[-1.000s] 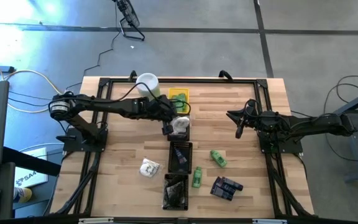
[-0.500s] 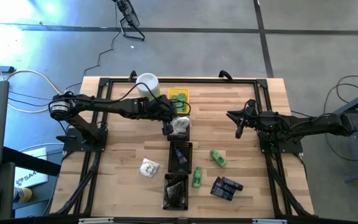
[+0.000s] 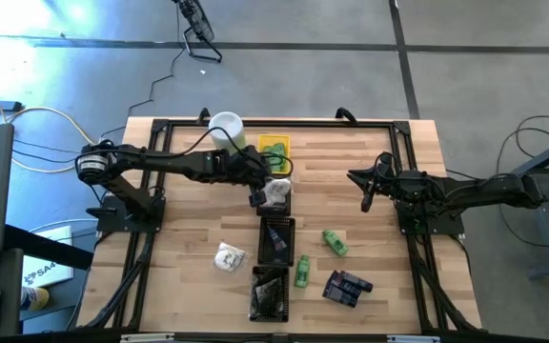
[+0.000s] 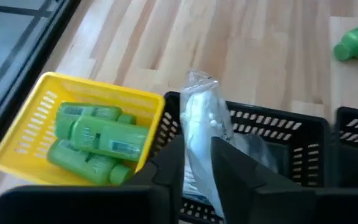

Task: Pick & Place Travel size toiletries
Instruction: Put the left white vanity pack into the top black basket, then put the white vanity pack into the top black basket

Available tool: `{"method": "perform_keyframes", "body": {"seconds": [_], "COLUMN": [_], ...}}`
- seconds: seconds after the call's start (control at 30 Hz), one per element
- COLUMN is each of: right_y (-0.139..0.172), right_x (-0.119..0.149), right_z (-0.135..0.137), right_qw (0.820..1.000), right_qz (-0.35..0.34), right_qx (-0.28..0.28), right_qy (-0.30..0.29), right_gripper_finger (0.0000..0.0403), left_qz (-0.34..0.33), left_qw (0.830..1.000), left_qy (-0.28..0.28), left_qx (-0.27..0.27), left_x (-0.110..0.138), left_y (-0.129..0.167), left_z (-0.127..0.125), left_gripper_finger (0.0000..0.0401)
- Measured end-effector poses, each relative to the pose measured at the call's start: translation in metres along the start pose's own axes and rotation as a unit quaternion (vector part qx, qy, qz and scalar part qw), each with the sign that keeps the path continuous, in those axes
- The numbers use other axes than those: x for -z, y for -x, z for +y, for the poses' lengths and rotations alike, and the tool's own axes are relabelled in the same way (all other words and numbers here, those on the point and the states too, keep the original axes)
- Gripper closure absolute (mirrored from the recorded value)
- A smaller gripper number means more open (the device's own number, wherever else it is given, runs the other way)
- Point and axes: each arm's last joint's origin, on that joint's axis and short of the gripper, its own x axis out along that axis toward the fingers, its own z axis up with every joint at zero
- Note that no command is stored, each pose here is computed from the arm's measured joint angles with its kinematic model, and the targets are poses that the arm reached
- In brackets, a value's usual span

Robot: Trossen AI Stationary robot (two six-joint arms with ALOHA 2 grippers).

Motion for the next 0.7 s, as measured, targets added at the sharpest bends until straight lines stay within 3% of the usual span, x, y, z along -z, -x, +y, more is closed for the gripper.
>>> {"method": "perform_keyframes", "body": {"seconds": [0.3, 0.5, 0.7], "right_y": [0.0, 0.0, 0.0], "right_x": [0.0, 0.0, 0.0], "right_z": [0.0, 0.0, 0.0], "right_qw": [1.0, 1.0, 1.0], "right_qz": [0.0, 0.0, 0.0], "right_qx": [0.0, 0.0, 0.0], "right_qy": [0.0, 0.0, 0.0], "right_gripper_finger": [0.0357, 0.0357, 0.0357], "left_qz": [-0.003, -0.027, -0.078], "left_qw": [0.994, 0.994, 0.991], "left_qy": [-0.002, 0.005, 0.031], "left_qx": [-0.105, -0.106, -0.106], "left_x": [-0.002, -0.018, -0.049], "left_y": [0.001, 0.008, 0.023], "left_z": [0.007, 0.008, 0.01], "left_gripper_finger": [0.0302, 0.0301, 0.0301]}}
